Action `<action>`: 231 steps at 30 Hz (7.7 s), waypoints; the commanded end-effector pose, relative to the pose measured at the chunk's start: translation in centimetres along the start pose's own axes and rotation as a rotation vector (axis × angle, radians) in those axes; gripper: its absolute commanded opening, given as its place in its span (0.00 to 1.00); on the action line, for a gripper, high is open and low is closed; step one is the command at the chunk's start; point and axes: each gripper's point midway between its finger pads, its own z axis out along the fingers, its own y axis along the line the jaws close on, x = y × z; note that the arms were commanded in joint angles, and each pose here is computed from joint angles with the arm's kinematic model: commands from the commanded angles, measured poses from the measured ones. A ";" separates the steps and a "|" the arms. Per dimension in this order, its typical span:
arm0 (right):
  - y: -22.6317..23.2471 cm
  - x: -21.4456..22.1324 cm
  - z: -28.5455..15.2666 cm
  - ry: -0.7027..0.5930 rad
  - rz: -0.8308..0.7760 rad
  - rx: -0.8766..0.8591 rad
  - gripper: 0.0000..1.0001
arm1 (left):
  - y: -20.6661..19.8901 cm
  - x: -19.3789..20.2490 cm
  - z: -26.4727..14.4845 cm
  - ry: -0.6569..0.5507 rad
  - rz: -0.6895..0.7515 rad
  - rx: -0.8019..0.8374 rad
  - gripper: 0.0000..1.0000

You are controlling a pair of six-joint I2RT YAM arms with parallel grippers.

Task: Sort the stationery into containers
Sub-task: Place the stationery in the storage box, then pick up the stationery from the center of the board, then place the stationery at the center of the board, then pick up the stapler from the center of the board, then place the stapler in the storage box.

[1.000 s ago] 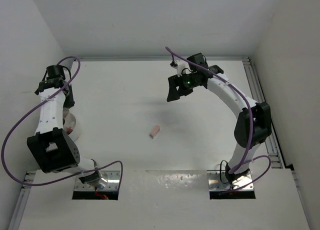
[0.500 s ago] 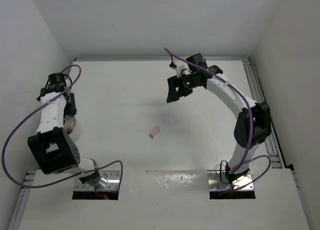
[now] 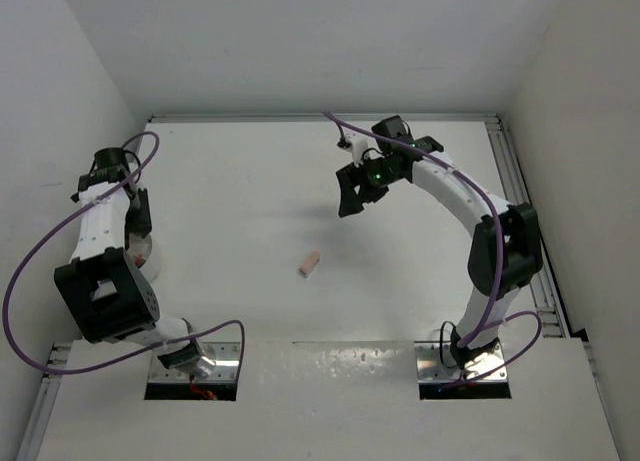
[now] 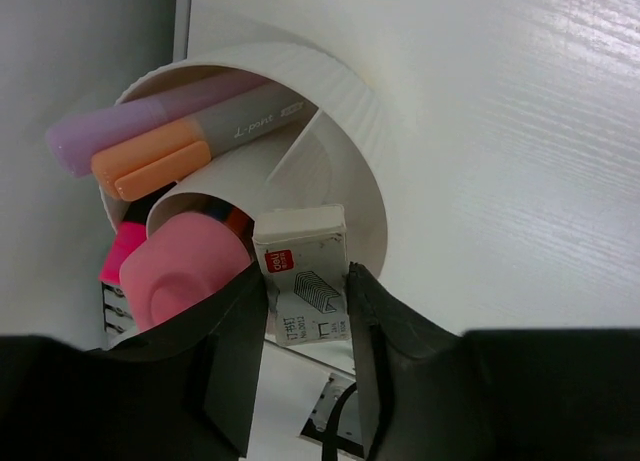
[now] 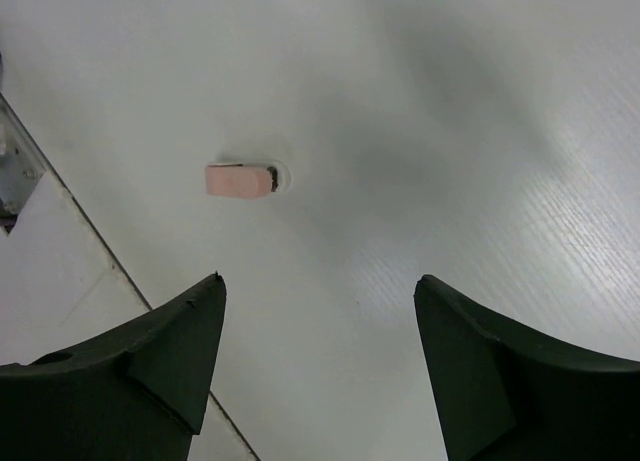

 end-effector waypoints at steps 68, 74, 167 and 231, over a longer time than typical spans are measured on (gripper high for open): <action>7.5 -4.8 19.4 -0.148 -1.004 -0.203 0.00 | -16.8 -6.5 -11.8 -0.549 0.290 0.979 0.62; 6.3 -3.9 21.6 -0.093 -1.050 -0.219 0.50 | -18.0 -6.8 -11.3 -0.561 0.304 0.987 0.62; 2.3 2.6 -4.9 -0.212 -0.157 -0.110 0.88 | -2.8 -7.2 -4.8 -0.196 -0.195 -0.042 0.00; 3.4 2.7 -3.6 -0.161 -0.219 -0.116 0.88 | 1.6 -8.0 -2.6 -0.344 -0.175 -0.069 0.00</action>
